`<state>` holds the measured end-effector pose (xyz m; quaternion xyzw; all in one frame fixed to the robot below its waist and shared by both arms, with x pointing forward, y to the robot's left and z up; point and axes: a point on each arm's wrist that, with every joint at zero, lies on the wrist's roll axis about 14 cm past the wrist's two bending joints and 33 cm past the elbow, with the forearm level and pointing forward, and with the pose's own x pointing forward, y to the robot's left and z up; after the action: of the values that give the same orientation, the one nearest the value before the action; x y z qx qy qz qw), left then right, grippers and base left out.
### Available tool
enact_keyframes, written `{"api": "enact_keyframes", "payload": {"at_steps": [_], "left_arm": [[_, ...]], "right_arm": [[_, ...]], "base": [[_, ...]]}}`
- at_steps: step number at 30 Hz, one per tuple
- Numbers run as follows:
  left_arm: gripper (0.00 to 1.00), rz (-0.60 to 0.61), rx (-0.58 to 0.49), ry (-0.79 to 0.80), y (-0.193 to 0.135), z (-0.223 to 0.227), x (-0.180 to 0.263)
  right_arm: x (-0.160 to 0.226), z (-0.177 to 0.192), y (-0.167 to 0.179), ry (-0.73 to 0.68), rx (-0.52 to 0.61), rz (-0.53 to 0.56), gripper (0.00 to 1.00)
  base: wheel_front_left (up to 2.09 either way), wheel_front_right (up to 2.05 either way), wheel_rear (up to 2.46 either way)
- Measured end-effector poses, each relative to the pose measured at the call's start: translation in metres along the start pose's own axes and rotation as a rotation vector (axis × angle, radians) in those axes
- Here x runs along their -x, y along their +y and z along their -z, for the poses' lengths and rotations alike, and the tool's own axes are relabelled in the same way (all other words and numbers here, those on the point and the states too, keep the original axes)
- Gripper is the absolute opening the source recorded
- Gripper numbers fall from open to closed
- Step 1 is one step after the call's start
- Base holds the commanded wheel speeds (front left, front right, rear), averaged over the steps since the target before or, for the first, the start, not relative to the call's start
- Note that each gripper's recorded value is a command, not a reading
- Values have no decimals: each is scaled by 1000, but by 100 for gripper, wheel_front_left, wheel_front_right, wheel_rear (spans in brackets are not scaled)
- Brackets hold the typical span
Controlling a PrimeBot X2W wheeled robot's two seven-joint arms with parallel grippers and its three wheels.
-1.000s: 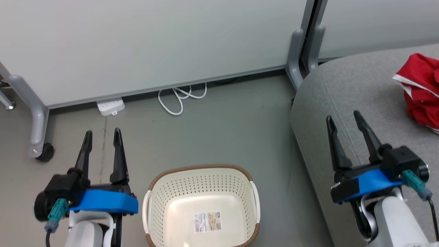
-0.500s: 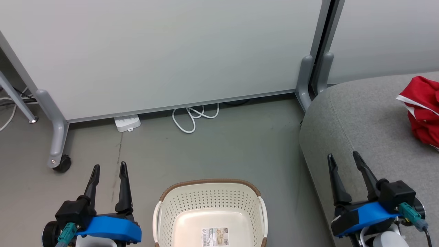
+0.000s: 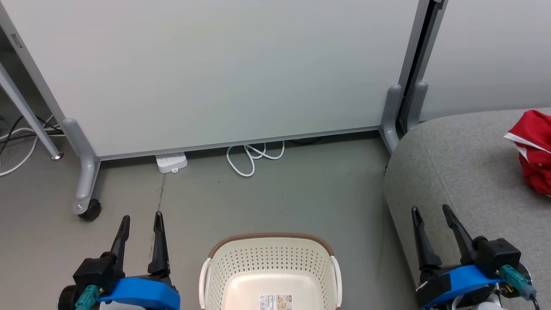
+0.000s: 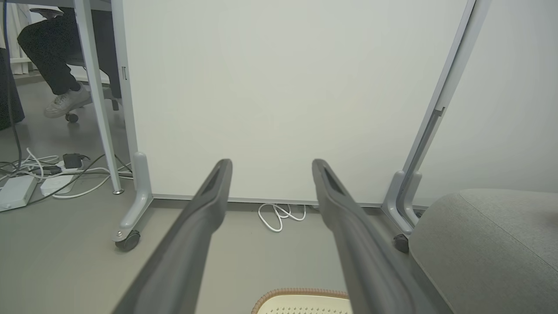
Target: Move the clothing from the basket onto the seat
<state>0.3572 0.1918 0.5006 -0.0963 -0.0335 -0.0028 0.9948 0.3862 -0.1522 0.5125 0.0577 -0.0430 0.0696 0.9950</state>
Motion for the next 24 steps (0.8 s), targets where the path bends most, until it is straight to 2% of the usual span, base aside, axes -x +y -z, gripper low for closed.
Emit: {"api": "enact_keyframes", "payload": {"at_steps": [8, 9, 15, 24], "left_arm": [[100, -6, -4, 5, 2, 1, 4], [0, -7, -6, 5, 2, 1, 4], [0, -29, 7, 100, 7, 31, 20], [0, -85, 162, 129, 16, 36, 21]], "right_arm": [[-1, 1, 4, 4, -12, -10, 100], [-1, 2, 5, 5, -12, -11, 0], [10, 26, 2, 84, -23, 3, 0], [12, 30, -9, 108, -183, 66, 0]], "base": [[0, 0, 0], [0, 0, 0], [0, 0, 0], [0, 0, 0]]}}
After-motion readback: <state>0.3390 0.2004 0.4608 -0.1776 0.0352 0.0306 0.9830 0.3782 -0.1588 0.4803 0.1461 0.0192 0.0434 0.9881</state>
